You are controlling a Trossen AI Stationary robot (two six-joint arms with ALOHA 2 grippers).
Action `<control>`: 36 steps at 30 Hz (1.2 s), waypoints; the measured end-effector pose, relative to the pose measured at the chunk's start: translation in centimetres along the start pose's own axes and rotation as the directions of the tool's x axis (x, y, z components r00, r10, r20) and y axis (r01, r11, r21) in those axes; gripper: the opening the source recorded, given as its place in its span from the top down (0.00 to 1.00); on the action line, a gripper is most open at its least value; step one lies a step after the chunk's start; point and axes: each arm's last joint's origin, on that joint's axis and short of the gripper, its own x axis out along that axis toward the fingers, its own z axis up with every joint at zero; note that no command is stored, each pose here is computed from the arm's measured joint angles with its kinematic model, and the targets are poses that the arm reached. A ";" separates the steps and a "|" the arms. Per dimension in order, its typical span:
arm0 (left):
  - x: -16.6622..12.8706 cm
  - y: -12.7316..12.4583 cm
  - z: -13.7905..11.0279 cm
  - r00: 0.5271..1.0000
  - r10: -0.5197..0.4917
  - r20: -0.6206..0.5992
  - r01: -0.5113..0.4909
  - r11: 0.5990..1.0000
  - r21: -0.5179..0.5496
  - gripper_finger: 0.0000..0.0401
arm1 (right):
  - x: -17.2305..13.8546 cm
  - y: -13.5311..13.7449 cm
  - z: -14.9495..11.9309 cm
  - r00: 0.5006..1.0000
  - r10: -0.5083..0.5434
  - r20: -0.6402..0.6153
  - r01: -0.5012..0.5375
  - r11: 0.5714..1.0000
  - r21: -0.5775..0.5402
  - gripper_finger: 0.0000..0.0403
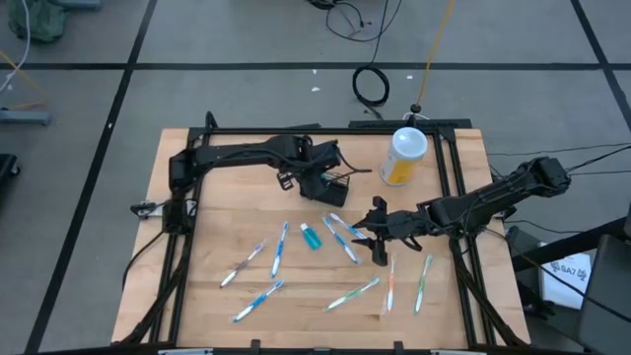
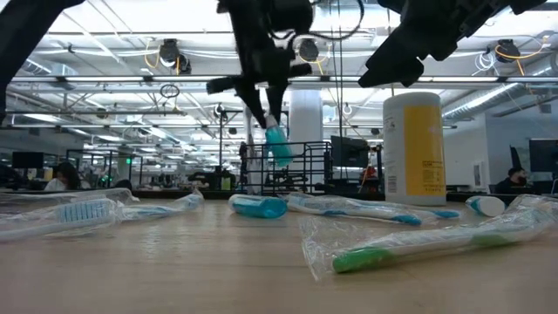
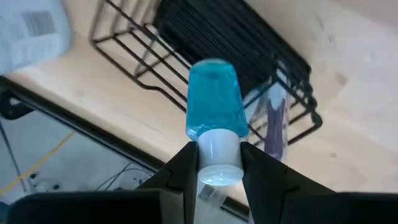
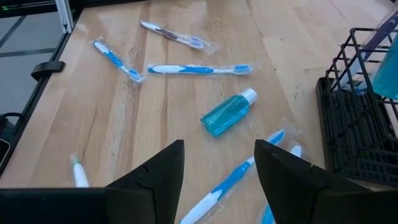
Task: Pick & Place toothbrushing station
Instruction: Put the blue mouthwash into the black wire organizer
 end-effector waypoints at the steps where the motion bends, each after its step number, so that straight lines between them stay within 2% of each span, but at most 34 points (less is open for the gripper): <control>1: 0.4 0.1 0.1 1.000 0.004 -0.013 -0.004 1.000 0.013 0.75 | 0.0 0.0 0.0 1.000 0.000 0.001 0.000 1.000 0.000 0.54; 8: 2.4 0.2 1.2 0.999 -0.029 -0.036 0.032 0.996 0.084 0.75 | 0.0 0.0 0.0 1.000 0.000 -0.001 0.000 1.000 -0.001 0.54; 13: 3.7 0.2 1.6 0.994 -0.043 -0.097 0.058 0.985 0.160 0.75 | 0.0 0.0 0.0 1.000 -0.001 -0.002 0.001 1.000 -0.001 0.54; 24: 3.7 -0.1 3.1 0.994 -0.039 -0.105 0.071 0.944 0.321 0.74 | 0.0 0.0 0.0 1.000 0.001 -0.003 -0.001 1.000 -0.031 0.54; 36: 3.0 -0.3 4.8 0.981 0.012 -0.193 0.103 0.812 0.574 0.72 | 0.0 0.0 0.0 1.000 0.001 -0.002 -0.002 1.000 -0.031 0.54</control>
